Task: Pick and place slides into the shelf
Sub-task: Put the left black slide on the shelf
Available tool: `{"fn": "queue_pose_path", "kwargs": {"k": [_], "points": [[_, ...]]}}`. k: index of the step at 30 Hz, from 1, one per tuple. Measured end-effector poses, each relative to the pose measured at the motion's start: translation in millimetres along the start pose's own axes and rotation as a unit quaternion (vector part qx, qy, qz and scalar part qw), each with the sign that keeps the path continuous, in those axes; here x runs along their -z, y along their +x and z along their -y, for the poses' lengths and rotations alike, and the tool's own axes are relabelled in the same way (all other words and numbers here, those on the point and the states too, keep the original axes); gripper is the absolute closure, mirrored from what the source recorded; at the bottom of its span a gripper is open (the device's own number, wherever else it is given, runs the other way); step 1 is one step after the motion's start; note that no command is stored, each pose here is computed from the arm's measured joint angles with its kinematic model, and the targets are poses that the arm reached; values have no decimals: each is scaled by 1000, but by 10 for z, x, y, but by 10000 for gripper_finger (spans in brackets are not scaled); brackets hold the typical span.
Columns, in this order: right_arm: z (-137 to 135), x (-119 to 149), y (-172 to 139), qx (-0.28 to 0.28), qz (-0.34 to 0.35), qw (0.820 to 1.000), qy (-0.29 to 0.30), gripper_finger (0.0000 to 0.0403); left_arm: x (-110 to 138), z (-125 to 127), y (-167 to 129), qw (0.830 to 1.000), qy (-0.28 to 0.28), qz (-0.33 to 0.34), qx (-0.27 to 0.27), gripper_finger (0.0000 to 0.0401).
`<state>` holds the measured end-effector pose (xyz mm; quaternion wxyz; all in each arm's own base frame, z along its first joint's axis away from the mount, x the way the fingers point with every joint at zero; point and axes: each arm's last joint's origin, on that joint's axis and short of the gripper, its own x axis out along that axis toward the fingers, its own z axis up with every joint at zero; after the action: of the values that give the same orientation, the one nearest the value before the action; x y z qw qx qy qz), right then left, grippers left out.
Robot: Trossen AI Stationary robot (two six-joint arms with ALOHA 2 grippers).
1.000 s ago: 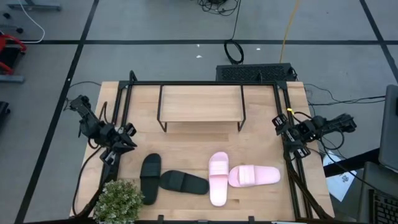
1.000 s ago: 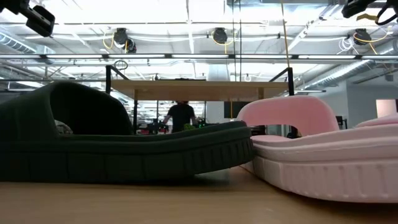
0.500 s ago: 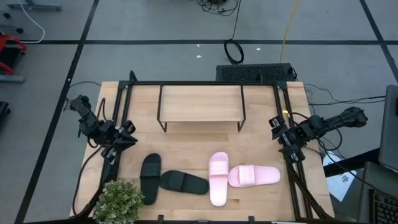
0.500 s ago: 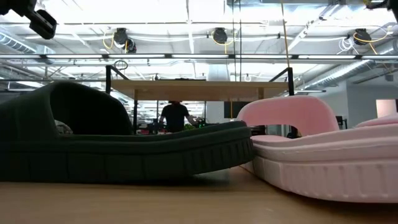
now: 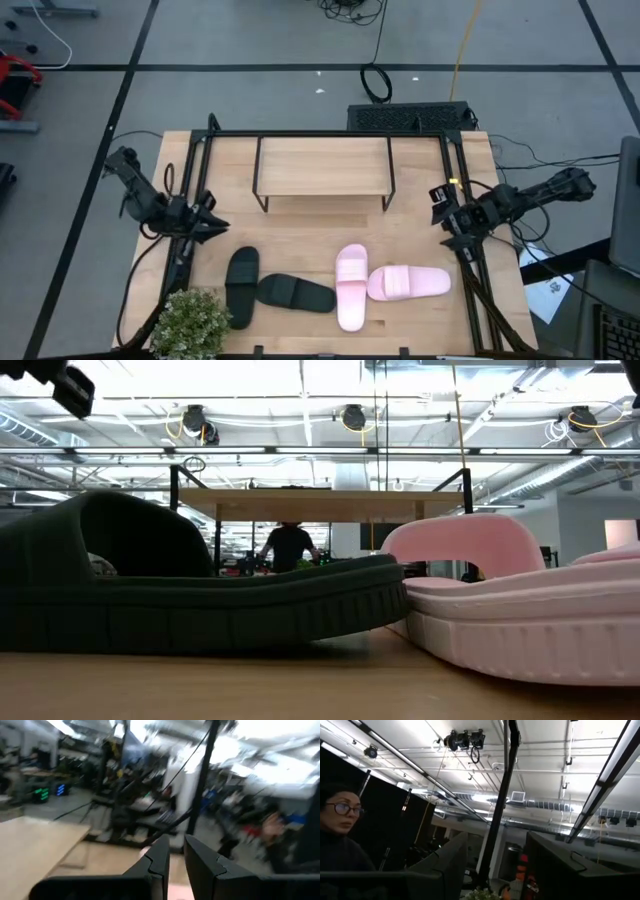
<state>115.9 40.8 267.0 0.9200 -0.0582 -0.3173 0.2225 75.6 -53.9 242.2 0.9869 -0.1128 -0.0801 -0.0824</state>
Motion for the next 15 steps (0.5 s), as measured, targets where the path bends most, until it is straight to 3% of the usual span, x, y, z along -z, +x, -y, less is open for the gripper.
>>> {"fn": "queue_pose_path", "kwargs": {"k": [8,15], "points": [[28,48,15,48,-20,999,-12,211,-414,328,439,981,55,-160,-99,345],[28,90,31,50,-32,998,-10,211,-458,716,944,946,34,-280,-163,345]]}}
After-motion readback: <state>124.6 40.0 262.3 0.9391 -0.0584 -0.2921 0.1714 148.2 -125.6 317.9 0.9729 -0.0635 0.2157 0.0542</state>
